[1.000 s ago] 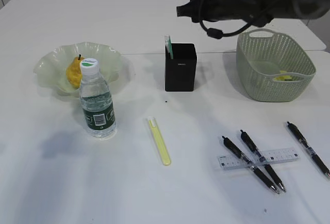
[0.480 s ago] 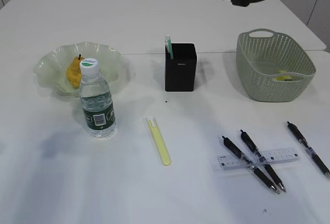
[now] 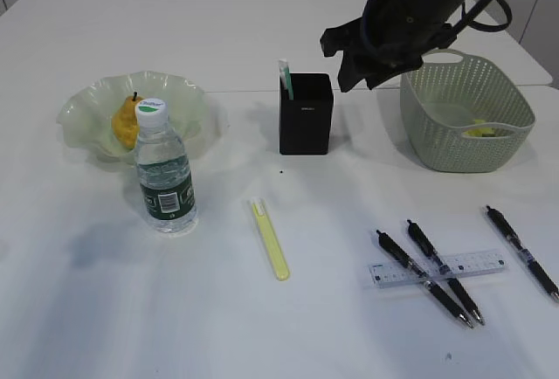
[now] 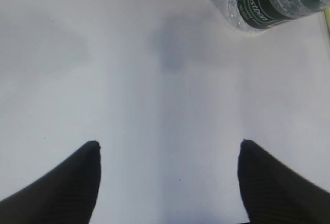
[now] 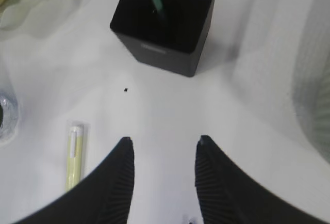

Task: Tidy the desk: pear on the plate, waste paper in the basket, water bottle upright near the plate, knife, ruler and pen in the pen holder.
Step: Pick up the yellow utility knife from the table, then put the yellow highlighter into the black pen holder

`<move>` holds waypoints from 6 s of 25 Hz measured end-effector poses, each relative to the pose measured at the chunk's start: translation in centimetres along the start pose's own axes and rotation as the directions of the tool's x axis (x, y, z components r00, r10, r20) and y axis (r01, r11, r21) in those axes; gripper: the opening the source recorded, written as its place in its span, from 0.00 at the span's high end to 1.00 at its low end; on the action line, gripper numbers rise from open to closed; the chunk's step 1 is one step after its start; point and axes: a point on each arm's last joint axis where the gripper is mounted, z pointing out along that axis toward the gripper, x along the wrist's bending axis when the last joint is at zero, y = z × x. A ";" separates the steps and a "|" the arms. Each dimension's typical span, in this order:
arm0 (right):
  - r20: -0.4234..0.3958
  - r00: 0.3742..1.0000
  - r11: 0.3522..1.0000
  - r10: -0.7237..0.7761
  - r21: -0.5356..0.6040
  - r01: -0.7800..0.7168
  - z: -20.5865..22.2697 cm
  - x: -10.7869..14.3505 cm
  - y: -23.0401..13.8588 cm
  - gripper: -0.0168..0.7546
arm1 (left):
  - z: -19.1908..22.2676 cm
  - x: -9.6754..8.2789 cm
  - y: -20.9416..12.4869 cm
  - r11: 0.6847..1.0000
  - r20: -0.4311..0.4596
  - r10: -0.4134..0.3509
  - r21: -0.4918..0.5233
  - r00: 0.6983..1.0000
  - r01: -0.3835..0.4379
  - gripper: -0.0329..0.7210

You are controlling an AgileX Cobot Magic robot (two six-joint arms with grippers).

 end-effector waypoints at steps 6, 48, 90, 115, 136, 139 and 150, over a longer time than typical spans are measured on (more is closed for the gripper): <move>-0.050 0.998 0.997 -0.045 0.064 0.048 -0.8 3.0 -0.2 0.59 | 0.0 0.0 0.0 1.000 0.000 0.000 0.000 1.000 0.000 0.17; 0.041 0.998 0.930 0.049 0.363 -0.061 12.6 11.3 -1.7 0.59 | 0.0 0.0 0.2 1.000 0.002 0.000 -0.023 1.000 0.000 0.17; 0.065 0.998 0.901 0.015 0.432 -0.041 16.6 11.5 -3.9 0.73 | 0.0 0.0 0.3 1.000 0.002 0.000 -0.031 1.000 0.000 0.17; 0.019 0.999 0.931 -0.037 0.365 0.028 13.0 11.8 -2.0 0.83 | 0.0 0.0 0.3 1.000 0.002 0.000 -0.031 1.000 0.000 0.17; 0.097 0.993 0.997 0.065 0.034 -0.069 -3.1 3.5 4.5 0.84 | 0.0 0.3 -0.1 1.000 -0.031 0.020 0.016 0.999 -0.019 0.17; 0.105 0.991 0.997 0.080 0.001 -0.080 -4.8 2.3 4.8 0.84 | 0.0 0.3 -0.2 0.999 -0.031 0.020 0.025 0.999 -0.019 0.17; 0.103 0.994 0.995 0.027 -0.097 -0.017 -5.6 1.7 5.7 0.84 | 0.0 0.3 -0.4 0.999 -0.032 0.020 0.043 0.999 -0.019 0.17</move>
